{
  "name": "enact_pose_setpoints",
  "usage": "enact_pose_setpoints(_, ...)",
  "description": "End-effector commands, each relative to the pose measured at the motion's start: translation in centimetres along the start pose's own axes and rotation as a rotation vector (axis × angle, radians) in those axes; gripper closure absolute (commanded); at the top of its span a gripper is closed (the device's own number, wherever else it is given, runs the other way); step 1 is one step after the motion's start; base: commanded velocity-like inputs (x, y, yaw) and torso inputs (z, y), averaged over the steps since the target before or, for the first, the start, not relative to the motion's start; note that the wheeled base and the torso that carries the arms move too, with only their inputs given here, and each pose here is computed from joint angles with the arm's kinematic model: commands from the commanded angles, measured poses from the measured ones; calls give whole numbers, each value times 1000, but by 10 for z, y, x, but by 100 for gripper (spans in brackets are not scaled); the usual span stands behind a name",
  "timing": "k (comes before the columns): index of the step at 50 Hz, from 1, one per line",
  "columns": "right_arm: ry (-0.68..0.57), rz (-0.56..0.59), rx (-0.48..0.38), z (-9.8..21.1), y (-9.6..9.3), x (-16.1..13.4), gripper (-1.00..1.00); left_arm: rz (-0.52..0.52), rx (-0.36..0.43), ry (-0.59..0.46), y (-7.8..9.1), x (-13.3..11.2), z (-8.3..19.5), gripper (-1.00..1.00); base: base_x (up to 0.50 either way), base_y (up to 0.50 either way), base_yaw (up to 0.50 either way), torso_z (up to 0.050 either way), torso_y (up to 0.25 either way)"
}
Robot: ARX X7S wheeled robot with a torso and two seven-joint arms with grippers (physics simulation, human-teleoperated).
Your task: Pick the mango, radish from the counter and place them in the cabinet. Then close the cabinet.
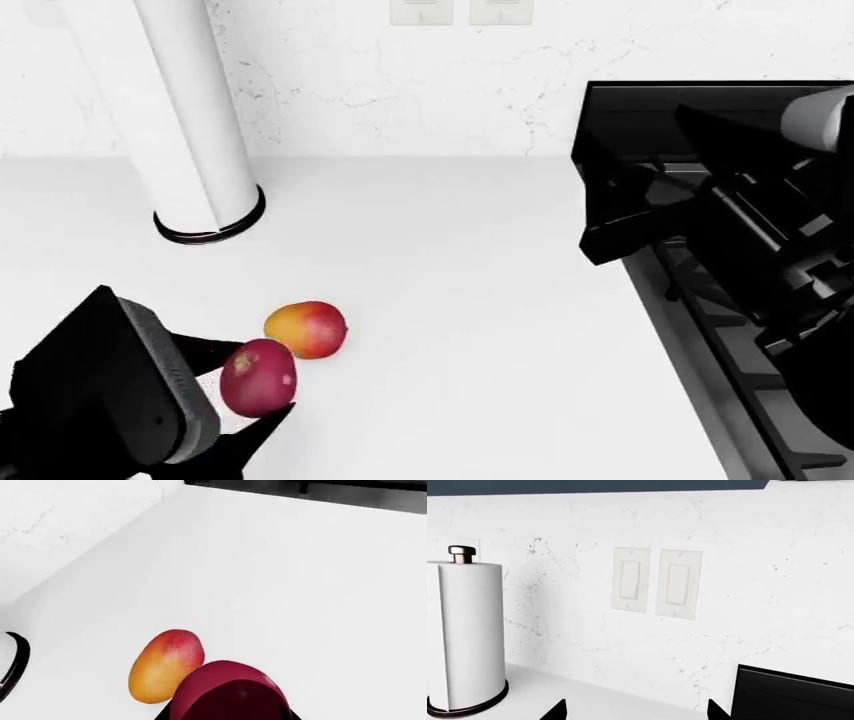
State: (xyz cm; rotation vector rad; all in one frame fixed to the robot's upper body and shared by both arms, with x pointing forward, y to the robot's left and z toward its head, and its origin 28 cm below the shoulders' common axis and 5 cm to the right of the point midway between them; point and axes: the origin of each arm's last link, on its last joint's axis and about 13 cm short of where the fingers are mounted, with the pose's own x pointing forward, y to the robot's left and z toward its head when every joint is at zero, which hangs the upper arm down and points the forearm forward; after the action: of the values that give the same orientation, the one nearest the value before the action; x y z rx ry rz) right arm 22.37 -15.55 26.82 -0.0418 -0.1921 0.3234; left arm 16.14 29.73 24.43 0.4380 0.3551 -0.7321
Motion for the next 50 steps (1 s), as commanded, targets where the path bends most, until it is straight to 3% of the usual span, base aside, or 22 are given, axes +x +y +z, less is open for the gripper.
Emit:
enact_pose_setpoints(1, -4, -2, 3, 1, 0, -1, -100, 40, 41, -233, -4, -18, 28, 100, 0, 0, 0, 0, 0)
enact_pose_setpoints(14, -10, -4, 11, -2, -1, 0, -100, 164, 89, -574, -5, -28, 67, 100, 0, 0, 0, 0, 0)
enact_pose_setpoints(23, -14, -5, 14, -3, -1, 0, -100, 309, 100, -790, 1, -33, 94, 100, 0, 0, 0, 0, 0)
enact_pose_setpoints(41, -22, -6, 21, -3, 0, 0, -100, 393, 178, -1011, 0, -44, 128, 100, 0, 0, 0, 0, 0)
enact_pose_setpoints(50, -22, -2, 23, -4, 2, 1, -100, 513, 231, -1138, 6, -49, 152, 100, 0, 0, 0, 0, 0)
